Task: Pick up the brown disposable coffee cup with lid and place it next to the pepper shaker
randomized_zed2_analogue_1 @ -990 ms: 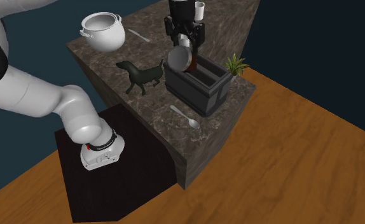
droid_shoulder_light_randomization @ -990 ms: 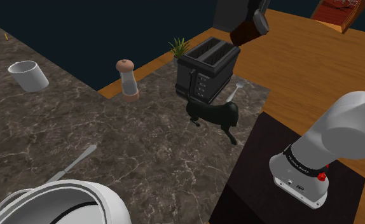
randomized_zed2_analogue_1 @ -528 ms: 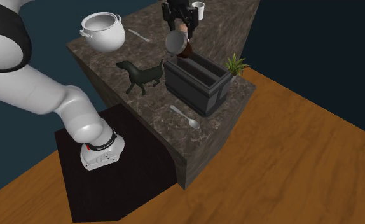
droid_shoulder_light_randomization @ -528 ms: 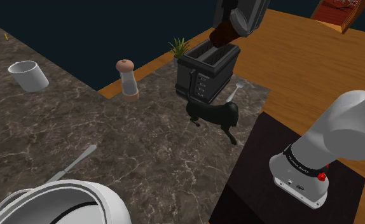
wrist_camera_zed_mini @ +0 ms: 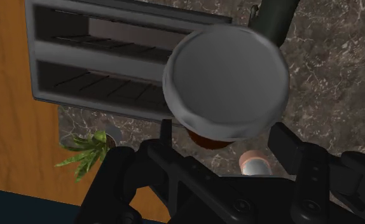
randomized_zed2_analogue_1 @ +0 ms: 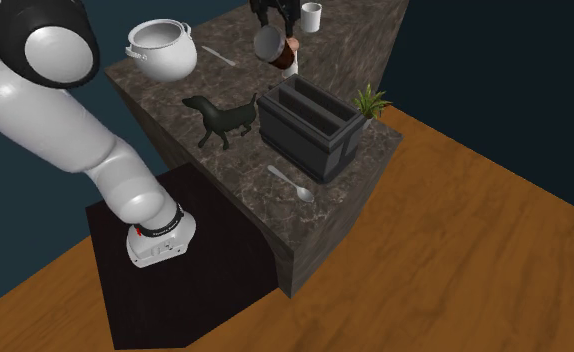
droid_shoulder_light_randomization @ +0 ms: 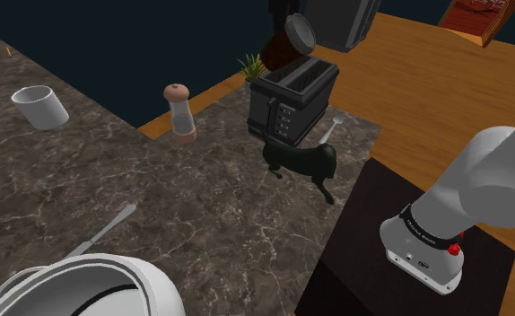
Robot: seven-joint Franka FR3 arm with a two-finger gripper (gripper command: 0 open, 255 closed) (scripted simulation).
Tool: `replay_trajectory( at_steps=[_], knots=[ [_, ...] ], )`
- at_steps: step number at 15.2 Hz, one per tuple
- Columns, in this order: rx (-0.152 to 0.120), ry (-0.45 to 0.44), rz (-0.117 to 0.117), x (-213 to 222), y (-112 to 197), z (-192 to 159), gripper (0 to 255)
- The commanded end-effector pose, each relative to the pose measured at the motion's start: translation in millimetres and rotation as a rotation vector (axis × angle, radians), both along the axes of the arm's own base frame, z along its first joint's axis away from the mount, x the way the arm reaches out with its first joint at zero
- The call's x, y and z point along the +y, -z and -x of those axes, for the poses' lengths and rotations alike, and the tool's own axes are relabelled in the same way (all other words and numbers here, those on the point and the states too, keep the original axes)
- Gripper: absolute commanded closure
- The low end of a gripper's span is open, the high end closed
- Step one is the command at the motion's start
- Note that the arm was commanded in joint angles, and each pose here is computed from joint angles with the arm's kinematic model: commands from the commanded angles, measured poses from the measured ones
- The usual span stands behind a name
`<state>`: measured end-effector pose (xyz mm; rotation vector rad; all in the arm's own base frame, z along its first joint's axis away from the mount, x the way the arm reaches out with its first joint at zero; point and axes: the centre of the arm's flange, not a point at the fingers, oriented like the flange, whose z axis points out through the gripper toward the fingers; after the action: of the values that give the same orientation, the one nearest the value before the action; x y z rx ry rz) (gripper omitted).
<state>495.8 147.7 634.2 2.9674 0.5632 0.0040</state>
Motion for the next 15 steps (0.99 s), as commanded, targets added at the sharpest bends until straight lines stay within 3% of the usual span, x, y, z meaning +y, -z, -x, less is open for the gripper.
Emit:
replay_trajectory(
  at_steps=[1, 9, 15],
  knots=[
    [-0.001, 0.001, -0.001, 26, 1, -11, 255],
    [-0.001, 0.001, -0.001, 131, 1, -49, 255],
    [-0.001, 0.001, -0.001, 131, 33, -49, 255]
  ],
)
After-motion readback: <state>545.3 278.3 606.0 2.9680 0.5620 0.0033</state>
